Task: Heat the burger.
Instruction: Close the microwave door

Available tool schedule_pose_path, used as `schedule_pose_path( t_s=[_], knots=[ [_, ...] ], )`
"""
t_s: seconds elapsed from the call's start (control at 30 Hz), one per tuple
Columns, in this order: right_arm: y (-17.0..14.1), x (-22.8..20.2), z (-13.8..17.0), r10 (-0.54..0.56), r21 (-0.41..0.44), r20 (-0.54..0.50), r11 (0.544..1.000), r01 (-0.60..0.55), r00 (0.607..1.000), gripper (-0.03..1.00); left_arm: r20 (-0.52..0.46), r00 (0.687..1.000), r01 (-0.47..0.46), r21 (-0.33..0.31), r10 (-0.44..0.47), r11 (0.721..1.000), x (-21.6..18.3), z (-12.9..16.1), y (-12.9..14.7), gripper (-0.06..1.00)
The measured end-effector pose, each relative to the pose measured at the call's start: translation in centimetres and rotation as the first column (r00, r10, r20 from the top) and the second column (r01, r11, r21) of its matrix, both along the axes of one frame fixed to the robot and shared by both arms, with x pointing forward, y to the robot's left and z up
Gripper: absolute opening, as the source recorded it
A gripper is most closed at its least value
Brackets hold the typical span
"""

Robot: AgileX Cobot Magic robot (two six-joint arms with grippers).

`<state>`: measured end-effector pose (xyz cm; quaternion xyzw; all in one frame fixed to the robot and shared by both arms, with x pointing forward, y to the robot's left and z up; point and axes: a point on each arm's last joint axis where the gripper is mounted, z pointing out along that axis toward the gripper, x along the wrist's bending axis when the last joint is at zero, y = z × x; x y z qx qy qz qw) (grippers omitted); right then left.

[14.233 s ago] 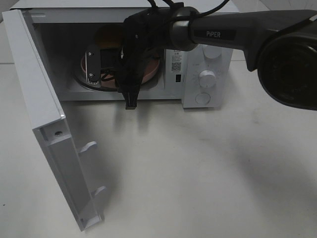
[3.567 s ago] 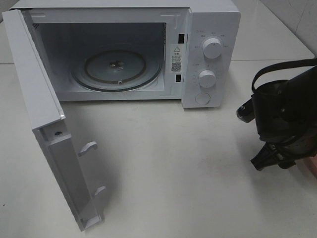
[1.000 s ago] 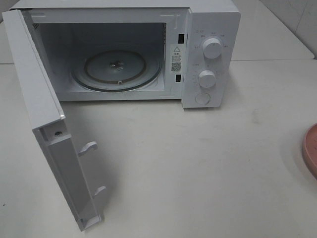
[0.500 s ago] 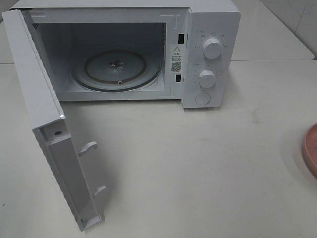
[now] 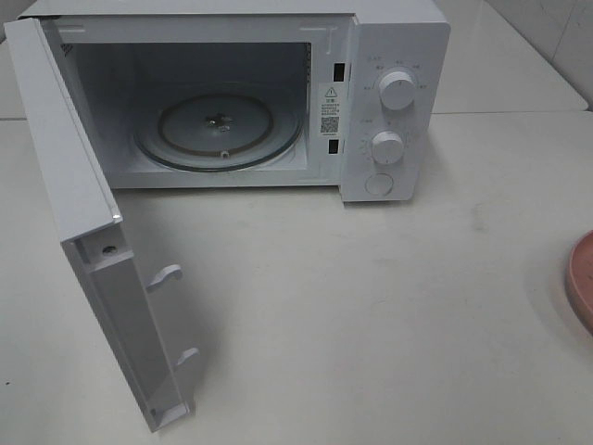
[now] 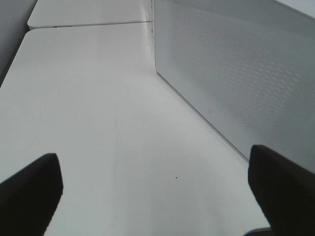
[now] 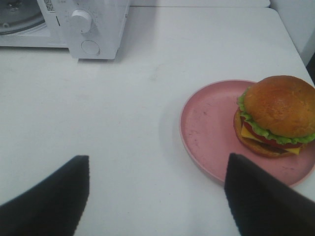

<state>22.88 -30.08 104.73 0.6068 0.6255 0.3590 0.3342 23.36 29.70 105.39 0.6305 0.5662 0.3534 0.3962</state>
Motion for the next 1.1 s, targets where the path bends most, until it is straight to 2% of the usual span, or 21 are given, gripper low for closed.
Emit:
schedule_pose_path(
  t_s=[1.1],
  knots=[
    [0.0,0.0,0.0,0.0,0.0,0.0,1.0,0.0,1.0,0.74,0.0,1.0,0.0,0.0,0.0,1.0,0.0,0.0,0.0,0.96]
  ],
)
